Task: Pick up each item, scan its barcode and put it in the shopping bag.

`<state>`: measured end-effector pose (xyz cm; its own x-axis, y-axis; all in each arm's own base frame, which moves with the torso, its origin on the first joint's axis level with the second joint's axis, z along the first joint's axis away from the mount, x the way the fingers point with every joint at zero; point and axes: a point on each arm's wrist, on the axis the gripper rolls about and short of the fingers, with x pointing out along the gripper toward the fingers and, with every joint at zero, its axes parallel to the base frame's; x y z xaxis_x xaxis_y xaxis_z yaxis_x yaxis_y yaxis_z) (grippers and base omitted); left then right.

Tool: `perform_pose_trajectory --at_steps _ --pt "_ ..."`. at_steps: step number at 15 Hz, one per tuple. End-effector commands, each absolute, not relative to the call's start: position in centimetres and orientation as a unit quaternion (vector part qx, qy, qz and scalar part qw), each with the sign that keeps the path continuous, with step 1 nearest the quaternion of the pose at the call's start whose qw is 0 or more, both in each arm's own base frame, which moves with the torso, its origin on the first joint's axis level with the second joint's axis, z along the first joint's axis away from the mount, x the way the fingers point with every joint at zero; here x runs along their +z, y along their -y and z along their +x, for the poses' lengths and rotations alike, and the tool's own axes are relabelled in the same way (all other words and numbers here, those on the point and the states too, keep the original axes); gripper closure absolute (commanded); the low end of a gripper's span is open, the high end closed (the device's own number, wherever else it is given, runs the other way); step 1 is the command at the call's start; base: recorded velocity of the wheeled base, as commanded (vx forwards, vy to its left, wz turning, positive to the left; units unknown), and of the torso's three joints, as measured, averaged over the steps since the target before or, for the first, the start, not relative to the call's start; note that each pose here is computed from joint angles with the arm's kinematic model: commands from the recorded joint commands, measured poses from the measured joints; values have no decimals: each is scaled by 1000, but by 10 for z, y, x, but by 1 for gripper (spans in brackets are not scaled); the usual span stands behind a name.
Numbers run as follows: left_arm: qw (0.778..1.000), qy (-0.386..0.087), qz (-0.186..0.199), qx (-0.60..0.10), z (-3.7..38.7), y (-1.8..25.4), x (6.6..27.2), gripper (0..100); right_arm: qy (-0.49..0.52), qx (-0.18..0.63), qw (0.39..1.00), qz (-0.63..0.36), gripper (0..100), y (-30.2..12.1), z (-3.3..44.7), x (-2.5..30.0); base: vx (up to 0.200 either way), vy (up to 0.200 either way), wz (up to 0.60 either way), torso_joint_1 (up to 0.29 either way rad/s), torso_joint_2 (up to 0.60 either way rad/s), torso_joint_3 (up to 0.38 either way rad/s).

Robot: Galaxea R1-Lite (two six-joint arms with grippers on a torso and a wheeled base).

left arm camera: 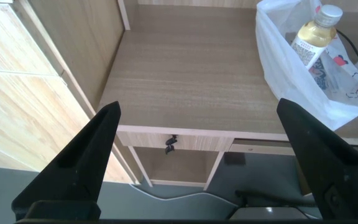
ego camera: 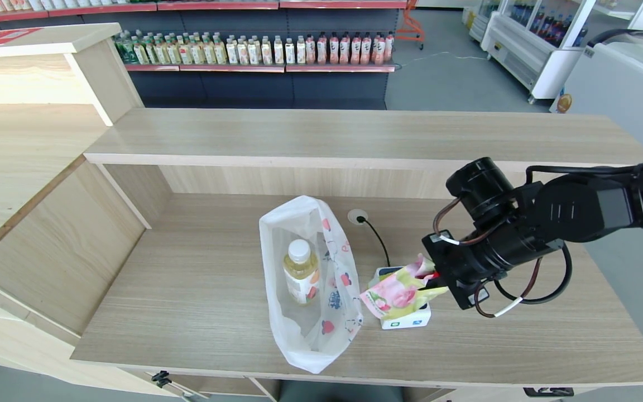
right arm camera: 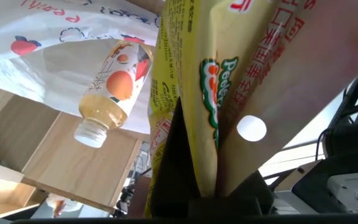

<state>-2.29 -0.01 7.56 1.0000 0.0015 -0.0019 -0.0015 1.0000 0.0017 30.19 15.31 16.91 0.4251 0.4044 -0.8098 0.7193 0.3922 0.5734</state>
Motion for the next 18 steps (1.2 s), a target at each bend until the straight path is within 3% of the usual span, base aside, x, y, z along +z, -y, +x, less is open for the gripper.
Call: perform_pose_trajectory --at_steps 1,18 --pt "1000 -1 1 2 -23 0 76 0 -526 -130 647 536 100 -153 304 164 0 0 0 0 0 0" --pt "1000 -1 1 2 -23 0 76 0 -515 -123 651 544 100 -149 304 172 0 0 0 0 0 0"
